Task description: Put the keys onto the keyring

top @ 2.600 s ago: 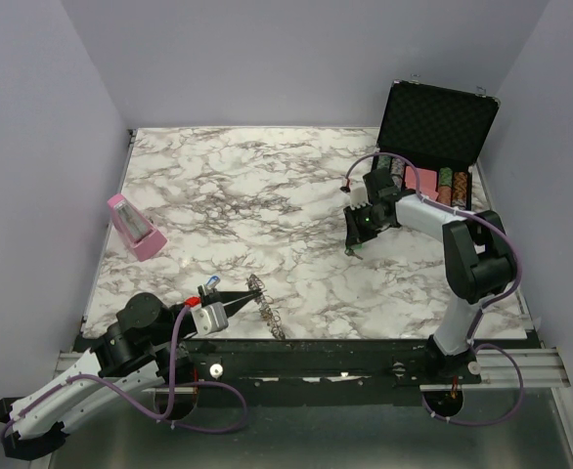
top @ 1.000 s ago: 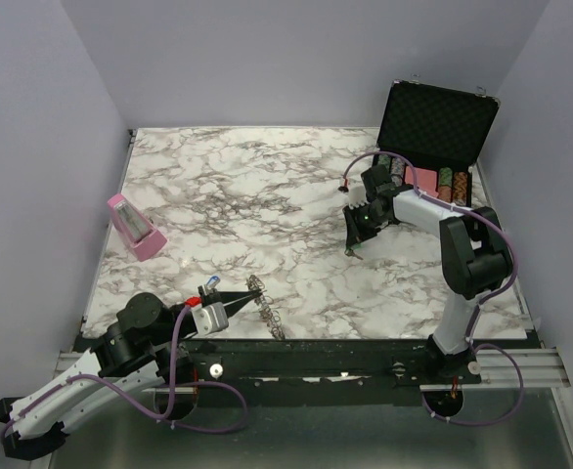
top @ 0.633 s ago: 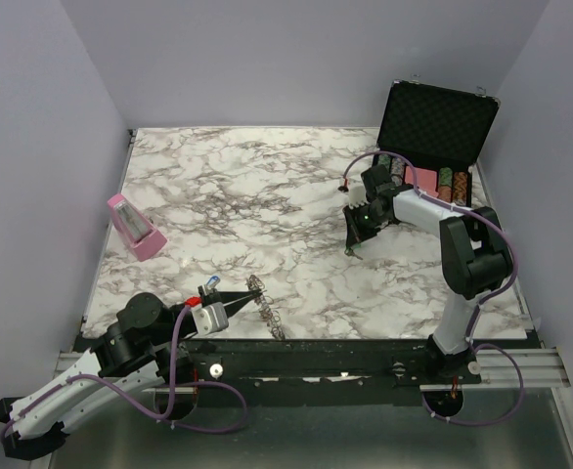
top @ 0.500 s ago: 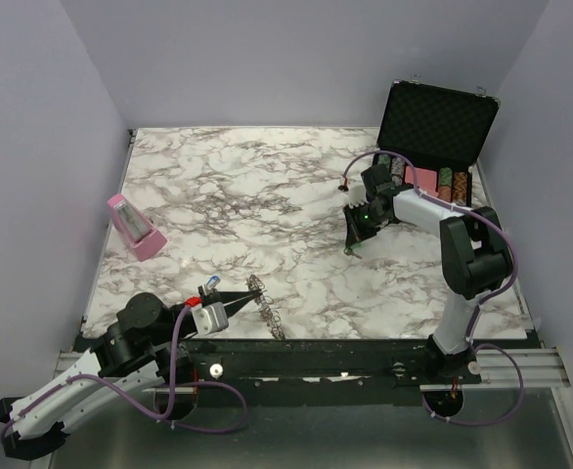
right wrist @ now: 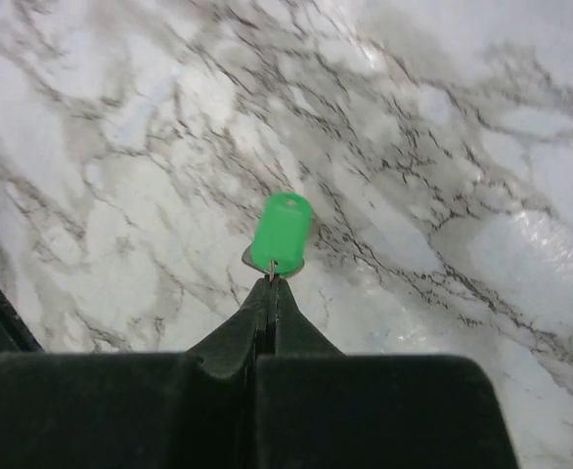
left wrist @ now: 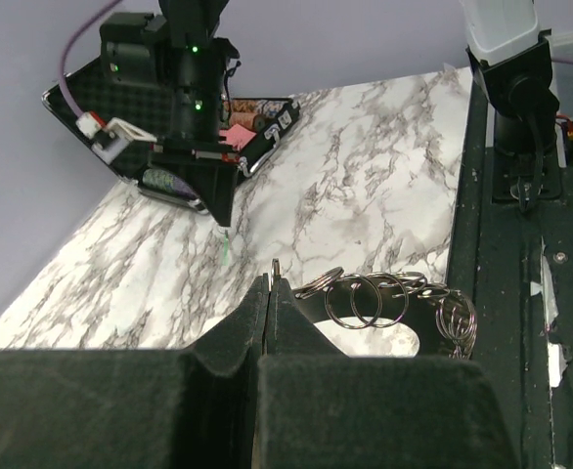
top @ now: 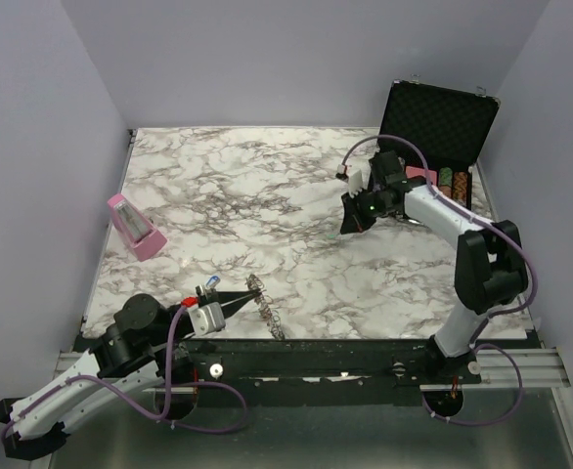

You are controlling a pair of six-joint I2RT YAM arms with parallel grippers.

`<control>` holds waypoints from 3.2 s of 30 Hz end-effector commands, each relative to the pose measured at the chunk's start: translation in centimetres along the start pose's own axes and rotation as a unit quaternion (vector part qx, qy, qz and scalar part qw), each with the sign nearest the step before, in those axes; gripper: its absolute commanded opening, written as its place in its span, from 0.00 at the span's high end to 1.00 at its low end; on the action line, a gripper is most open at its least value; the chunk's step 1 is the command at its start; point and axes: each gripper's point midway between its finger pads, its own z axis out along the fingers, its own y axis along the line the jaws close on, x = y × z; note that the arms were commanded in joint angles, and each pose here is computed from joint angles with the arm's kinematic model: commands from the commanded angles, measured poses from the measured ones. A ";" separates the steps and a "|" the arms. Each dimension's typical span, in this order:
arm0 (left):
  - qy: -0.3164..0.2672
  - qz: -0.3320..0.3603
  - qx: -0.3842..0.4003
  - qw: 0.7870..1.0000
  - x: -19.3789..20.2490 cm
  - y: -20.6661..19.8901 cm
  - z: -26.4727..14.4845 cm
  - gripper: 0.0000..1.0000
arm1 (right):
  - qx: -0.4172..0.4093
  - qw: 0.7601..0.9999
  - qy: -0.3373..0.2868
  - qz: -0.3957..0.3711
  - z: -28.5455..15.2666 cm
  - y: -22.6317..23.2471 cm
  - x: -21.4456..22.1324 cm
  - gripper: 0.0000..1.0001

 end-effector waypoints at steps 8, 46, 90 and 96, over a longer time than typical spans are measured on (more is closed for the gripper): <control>-0.101 0.003 -0.016 0.995 -7.0 1.5 -0.3 1.00 | -0.158 0.896 -0.170 -0.379 -12.9 11.4 -7.9 0.99; -0.049 0.086 0.005 0.995 -3.1 2.0 5.4 1.00 | -0.312 0.706 -0.376 -0.513 -17.7 21.6 -1.3 1.00; 0.001 0.087 -0.045 0.995 -0.8 2.7 0.7 1.00 | 0.070 0.993 0.074 -0.059 -0.6 -4.6 7.8 0.99; 0.002 0.086 -0.045 0.995 -0.7 2.7 0.7 1.00 | 0.077 0.994 0.039 -0.065 -1.1 -4.0 7.3 0.99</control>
